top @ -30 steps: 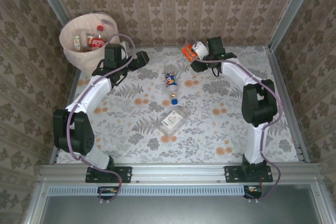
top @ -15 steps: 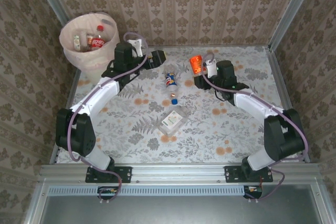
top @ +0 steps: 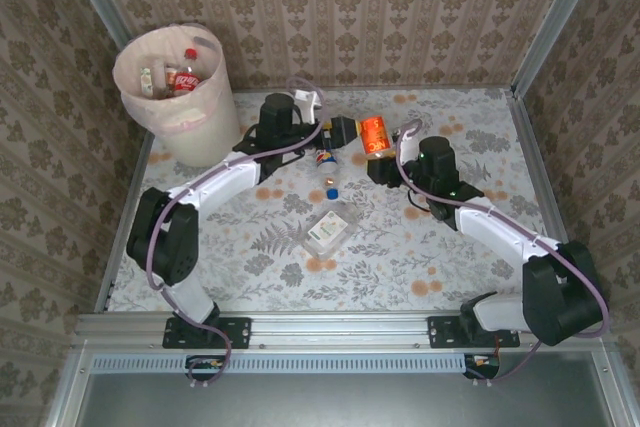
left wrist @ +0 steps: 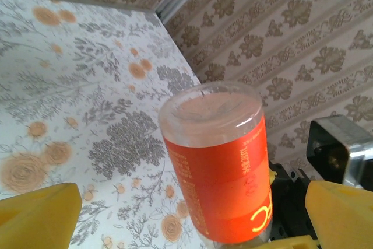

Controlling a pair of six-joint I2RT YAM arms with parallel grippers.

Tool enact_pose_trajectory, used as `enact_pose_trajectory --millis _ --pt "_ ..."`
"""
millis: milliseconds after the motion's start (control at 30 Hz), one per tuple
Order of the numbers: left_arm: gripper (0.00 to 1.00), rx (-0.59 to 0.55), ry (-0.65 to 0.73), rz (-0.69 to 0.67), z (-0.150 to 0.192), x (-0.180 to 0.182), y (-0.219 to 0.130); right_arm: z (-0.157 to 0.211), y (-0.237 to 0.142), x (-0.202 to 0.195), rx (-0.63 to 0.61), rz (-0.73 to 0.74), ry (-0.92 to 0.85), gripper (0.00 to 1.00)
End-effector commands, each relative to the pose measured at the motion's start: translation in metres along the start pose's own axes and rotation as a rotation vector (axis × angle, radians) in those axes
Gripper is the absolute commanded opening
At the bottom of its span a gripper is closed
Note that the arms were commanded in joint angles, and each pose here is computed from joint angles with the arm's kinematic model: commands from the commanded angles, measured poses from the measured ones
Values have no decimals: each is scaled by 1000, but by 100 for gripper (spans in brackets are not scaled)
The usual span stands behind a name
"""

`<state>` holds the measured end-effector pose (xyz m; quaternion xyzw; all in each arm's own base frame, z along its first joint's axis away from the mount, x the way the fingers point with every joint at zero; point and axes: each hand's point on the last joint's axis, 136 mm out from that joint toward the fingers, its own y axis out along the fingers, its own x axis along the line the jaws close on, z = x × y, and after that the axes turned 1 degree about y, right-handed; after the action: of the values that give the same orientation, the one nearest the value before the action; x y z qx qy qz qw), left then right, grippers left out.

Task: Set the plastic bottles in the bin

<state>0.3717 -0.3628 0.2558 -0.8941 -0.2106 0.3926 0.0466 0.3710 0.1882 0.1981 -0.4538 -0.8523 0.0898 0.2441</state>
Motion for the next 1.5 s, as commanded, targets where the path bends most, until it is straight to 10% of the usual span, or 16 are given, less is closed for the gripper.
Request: enact_pose_trajectory --millis 0,400,633,1000,1467 --pt "100 -28 47 71 -13 -24 6 -16 -6 16 -61 -61 0 41" --pt "100 1 26 105 -3 -30 38 -25 -6 52 -77 -246 9 43" --pt "61 -1 13 77 -2 -27 43 -26 -4 51 -80 -244 20 47" --pt "57 -12 -10 9 -10 -8 35 -26 -12 52 -75 -241 -13 90" --pt "54 -87 76 -306 -38 30 -21 -46 -65 -24 -271 266 31 100"
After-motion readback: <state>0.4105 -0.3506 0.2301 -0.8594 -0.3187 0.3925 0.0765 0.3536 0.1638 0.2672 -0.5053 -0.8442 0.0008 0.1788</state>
